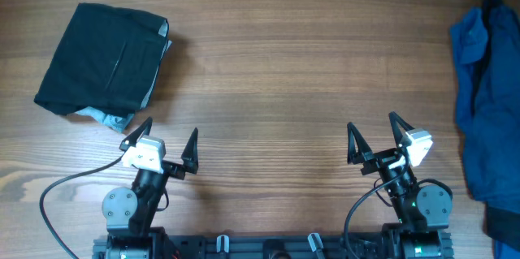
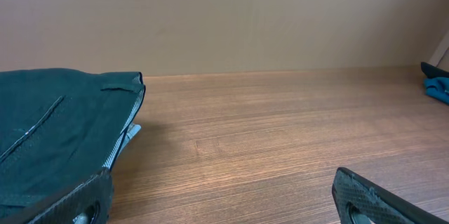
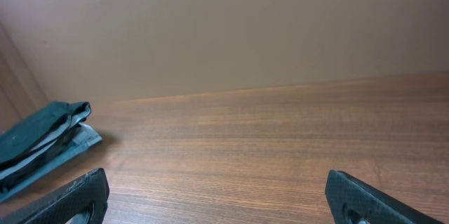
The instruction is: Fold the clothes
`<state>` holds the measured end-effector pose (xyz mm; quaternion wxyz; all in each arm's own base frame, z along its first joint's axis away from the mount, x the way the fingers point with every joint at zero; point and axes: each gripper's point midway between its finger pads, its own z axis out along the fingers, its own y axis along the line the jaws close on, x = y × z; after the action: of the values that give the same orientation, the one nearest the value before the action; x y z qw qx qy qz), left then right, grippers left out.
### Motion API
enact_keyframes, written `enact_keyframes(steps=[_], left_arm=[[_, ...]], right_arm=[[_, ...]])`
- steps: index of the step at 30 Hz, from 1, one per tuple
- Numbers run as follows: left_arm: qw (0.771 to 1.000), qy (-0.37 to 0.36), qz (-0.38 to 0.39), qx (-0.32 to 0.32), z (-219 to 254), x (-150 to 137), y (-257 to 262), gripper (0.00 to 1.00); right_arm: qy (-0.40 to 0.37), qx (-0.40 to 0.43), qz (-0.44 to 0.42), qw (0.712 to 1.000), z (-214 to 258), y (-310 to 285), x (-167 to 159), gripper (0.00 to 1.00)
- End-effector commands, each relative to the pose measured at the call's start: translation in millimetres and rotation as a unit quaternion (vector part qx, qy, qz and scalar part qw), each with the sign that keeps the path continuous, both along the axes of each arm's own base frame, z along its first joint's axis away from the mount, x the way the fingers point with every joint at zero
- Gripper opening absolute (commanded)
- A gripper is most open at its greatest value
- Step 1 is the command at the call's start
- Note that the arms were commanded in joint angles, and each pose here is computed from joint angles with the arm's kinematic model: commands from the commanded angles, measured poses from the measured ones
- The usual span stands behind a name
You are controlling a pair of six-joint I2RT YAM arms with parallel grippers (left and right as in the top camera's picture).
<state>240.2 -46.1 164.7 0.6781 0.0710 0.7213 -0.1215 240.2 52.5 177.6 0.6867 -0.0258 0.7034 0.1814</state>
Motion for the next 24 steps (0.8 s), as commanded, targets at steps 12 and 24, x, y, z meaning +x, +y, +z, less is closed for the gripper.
enact_keyframes(steps=[12, 24], left_arm=[[0.995, 0.020, -0.034, -0.094, 31, -4, -13, 1.00], [0.936, 0.336, -0.006, -0.102, 64, 50, -14, 1.00]], right_arm=[[-0.022, 0.063, 0.080, 0.995, 53, 24, -16, 1.00], [0.353, 0.040, 0.062, 0.933, 33, 26, 66, 1.00]])
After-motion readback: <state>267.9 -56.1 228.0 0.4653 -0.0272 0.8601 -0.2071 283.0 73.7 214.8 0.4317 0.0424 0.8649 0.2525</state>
